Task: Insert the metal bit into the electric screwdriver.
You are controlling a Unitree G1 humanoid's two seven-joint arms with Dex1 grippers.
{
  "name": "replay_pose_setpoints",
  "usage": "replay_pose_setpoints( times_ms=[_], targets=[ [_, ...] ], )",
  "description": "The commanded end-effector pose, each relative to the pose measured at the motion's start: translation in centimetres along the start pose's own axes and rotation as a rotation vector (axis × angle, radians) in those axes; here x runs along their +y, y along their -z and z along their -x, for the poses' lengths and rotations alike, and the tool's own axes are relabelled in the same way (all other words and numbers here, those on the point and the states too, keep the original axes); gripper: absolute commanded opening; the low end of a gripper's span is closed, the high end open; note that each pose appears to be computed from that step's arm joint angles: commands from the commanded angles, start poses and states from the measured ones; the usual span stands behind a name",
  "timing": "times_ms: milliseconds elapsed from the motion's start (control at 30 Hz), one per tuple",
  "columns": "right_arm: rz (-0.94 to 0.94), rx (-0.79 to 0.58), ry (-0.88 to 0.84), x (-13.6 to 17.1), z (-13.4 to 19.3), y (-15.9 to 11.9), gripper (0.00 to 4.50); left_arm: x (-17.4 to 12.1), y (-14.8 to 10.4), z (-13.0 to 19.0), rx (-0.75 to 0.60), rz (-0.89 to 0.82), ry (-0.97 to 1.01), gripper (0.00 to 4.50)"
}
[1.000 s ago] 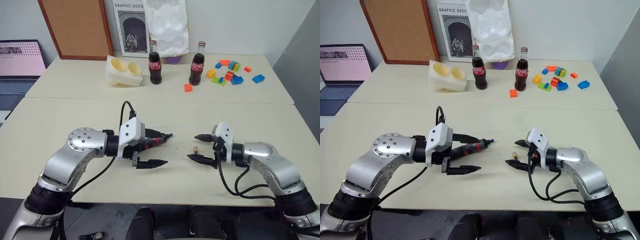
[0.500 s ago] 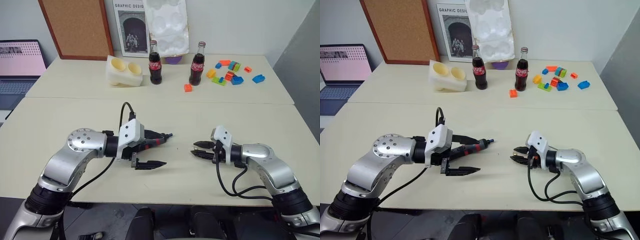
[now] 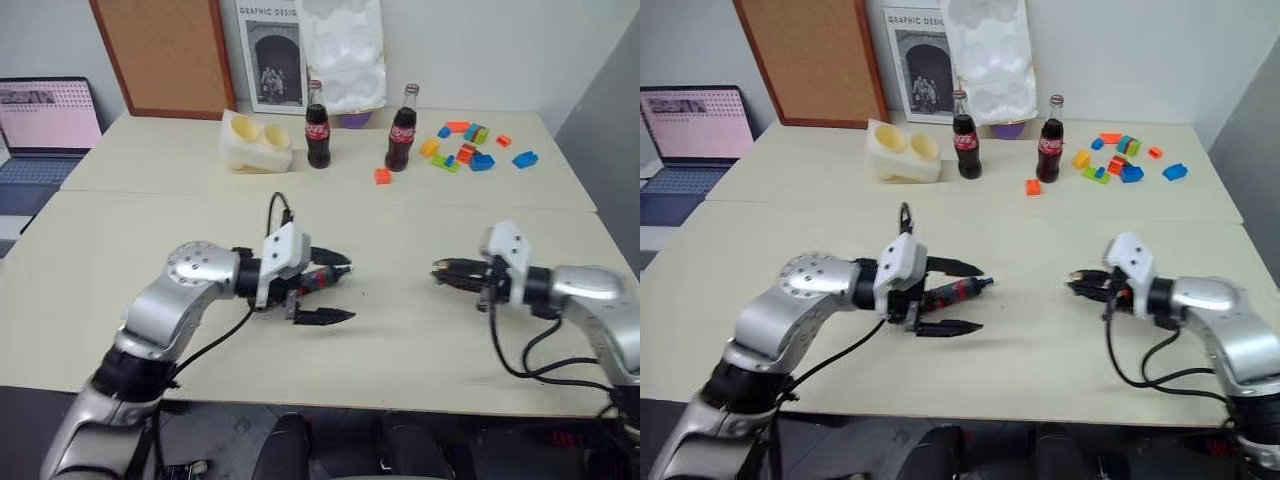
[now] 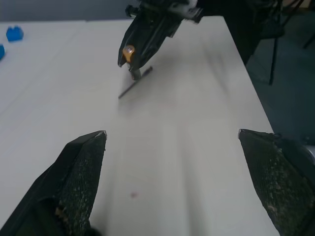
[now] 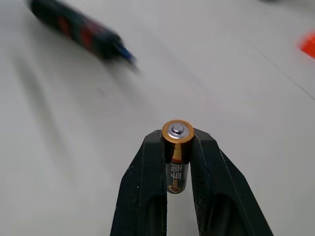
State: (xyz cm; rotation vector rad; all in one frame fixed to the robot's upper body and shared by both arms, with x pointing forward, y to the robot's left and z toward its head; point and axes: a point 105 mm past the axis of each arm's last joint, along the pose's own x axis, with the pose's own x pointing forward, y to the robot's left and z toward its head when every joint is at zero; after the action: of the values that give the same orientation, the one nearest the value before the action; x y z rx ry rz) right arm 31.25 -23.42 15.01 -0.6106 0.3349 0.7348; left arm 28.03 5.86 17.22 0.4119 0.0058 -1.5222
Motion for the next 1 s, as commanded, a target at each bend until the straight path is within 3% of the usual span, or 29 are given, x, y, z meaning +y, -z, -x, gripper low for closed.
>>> replay_pose_setpoints(
  times_ms=[33, 233, 500, 567, 767, 1000],
  targets=[
    [0.184, 0.131, 0.136, -3.9, 0.7, 1.5, 0.31, 0.4, -0.3, -2.0, 0.003, -0.066, 0.031, 4.50],
    [0.302, 0.257, 0.181, -6.6, -1.2, 2.9, 0.31, 1.0, 0.2, -4.7, 0.018, -0.100, 0.015, 4.50],
    [0.479, 0.431, 0.174, -8.5, -3.2, 5.5, 0.31, 2.6, -1.3, -8.0, -0.035, -0.118, -0.079, 4.50],
    [0.474, 0.432, 0.162, -8.5, -3.4, 5.6, 1.01, 2.7, -1.5, -8.1, -0.041, -0.120, -0.079, 4.50],
    [0.420, 0.394, 0.134, -8.3, -3.5, 5.3, 2.38, 3.1, -1.4, -7.7, -0.042, -0.107, -0.096, 4.50],
    [0.385, 0.201, 0.097, -6.6, -1.0, 1.5, 4.02, 4.8, -0.9, -4.6, -0.023, -0.053, -0.172, 4.50]
  ],
)
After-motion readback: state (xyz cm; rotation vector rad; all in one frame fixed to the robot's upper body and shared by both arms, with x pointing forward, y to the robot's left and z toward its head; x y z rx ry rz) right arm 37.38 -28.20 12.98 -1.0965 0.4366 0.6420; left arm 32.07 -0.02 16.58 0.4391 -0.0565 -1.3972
